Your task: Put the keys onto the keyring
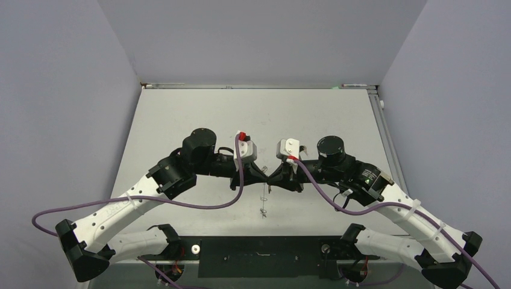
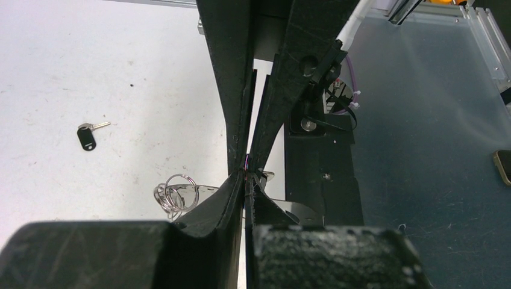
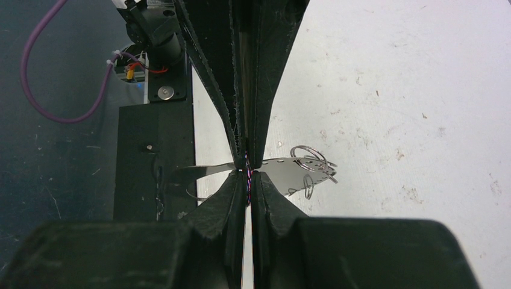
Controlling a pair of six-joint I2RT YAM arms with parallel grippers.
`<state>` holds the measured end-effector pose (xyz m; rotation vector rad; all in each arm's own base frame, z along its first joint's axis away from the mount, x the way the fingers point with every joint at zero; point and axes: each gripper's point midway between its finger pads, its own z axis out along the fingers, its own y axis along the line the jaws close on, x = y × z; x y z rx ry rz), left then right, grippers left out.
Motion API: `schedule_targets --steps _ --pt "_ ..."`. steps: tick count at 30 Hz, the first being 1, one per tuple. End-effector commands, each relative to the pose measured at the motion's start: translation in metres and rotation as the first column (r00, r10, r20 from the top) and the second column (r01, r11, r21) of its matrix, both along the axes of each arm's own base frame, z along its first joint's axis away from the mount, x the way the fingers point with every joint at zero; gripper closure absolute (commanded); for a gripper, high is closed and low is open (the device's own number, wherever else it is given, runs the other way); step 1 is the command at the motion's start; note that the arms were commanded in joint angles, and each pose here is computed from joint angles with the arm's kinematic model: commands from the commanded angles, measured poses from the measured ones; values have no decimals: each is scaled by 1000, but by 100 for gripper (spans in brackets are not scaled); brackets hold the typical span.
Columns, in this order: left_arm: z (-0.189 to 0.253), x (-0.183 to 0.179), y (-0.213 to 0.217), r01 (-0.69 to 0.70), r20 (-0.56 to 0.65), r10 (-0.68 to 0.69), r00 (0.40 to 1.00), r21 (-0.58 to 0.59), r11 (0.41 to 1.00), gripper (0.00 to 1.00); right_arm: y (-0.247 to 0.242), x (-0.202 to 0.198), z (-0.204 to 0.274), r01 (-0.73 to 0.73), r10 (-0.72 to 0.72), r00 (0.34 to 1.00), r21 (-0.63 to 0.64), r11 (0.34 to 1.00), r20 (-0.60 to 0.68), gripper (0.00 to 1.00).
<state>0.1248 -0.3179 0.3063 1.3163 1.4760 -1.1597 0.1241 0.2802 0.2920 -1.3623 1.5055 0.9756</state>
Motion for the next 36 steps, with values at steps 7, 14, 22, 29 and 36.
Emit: schedule_targets --steps 7,14,22,29,36 --pt "29 -2 -3 -7 9 9 1000 -166 986 100 -7 8 57 78 -105 985 193 978 134 41" --pt "36 -5 -1 3 1 -2 1000 -216 976 100 -15 7 59 99 -134 979 222 970 152 47" --pt "48 -9 3 14 21 -8 1000 -261 965 100 -7 -5 52 9 -35 990 191 981 134 70" --pt "53 -12 9 15 34 -6 999 -276 961 100 -5 -7 52 -18 -4 991 170 985 130 74" --pt "54 -13 11 14 37 -3 999 -281 960 100 -2 -7 50 -32 12 992 163 986 123 81"
